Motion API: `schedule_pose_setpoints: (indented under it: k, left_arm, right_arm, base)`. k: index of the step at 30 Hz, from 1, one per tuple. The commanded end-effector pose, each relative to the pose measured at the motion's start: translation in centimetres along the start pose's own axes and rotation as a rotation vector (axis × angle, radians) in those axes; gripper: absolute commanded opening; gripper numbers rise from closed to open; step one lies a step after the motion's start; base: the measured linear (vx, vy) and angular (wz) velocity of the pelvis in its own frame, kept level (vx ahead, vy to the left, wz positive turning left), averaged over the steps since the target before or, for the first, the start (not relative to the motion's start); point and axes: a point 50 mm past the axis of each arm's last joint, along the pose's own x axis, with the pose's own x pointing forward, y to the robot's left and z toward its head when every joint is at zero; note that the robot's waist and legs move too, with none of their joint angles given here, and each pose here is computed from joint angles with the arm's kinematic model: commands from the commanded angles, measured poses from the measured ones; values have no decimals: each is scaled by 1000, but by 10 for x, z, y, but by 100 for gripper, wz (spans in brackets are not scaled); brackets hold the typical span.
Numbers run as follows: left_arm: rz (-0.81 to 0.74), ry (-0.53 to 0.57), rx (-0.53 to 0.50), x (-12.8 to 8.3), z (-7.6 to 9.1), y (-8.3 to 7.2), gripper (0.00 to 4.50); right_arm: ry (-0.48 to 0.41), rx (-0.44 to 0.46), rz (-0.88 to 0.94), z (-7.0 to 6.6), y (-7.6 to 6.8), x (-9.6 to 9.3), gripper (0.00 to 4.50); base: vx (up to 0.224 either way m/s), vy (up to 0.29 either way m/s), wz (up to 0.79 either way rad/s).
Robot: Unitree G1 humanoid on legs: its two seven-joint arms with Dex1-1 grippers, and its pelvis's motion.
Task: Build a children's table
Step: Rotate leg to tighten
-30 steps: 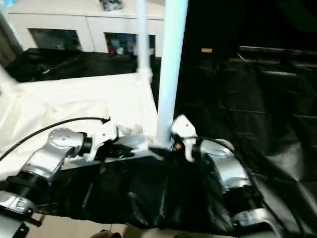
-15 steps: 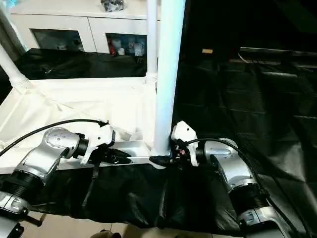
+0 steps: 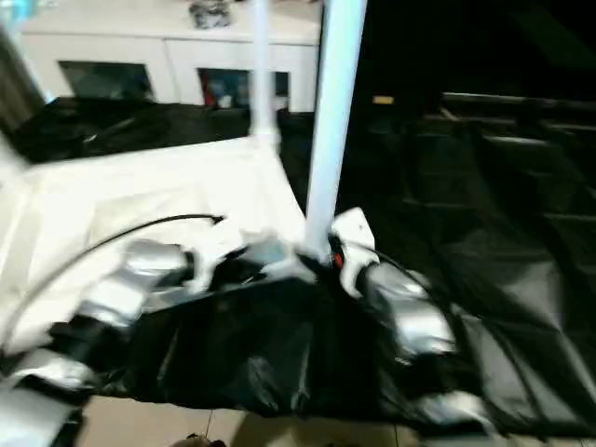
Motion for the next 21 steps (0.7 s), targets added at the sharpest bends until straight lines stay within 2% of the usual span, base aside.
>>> schedule_pose_setpoints:
  k: [1,2,4,6,8,9,10,12,15,17,21]
  left_arm:
    - [-33,-67,68,18,23,-13,0]
    - [-39,-64,71,18,23,-14,0]
    - [-39,-58,70,17,21,-13,0]
    - [-47,-57,77,13,20,-11,0]
    - [-55,-57,85,10,20,-9,0]
    - [-77,-60,101,5,18,-9,0]
    - [-78,-60,102,4,18,-9,0]
    - [-139,-50,139,-9,12,-6,0]
    - [-173,-52,142,-16,10,-5,0]
    - [-215,-48,145,-25,6,-4,0]
    - [-245,-32,152,-33,2,-1,0]
  right_arm:
    - [-23,16,176,2,51,20,328]
    - [-35,7,181,4,53,20,342]
    - [-47,17,204,5,57,20,342]
    - [-43,-7,227,4,56,17,387]
    - [-45,-27,232,3,53,15,390]
    - [-51,-43,225,3,44,11,390]
    - [-51,-44,225,3,44,11,390]
    - [-56,-106,266,6,26,1,390]
    - [-45,-143,339,7,21,-5,390]
    - [-12,-199,453,7,16,-15,390]
    - [40,-244,588,4,13,-26,390]
  base:
    - [0,0,0]
    - [0,0,0]
    - [0,0,0]
    - [0,0,0]
    - [0,0,0]
    - [0,0,0]
    - [0,0,0]
    - [0,0,0]
    - [0,0,0]
    - [34,-9,4]
    - [0,0,0]
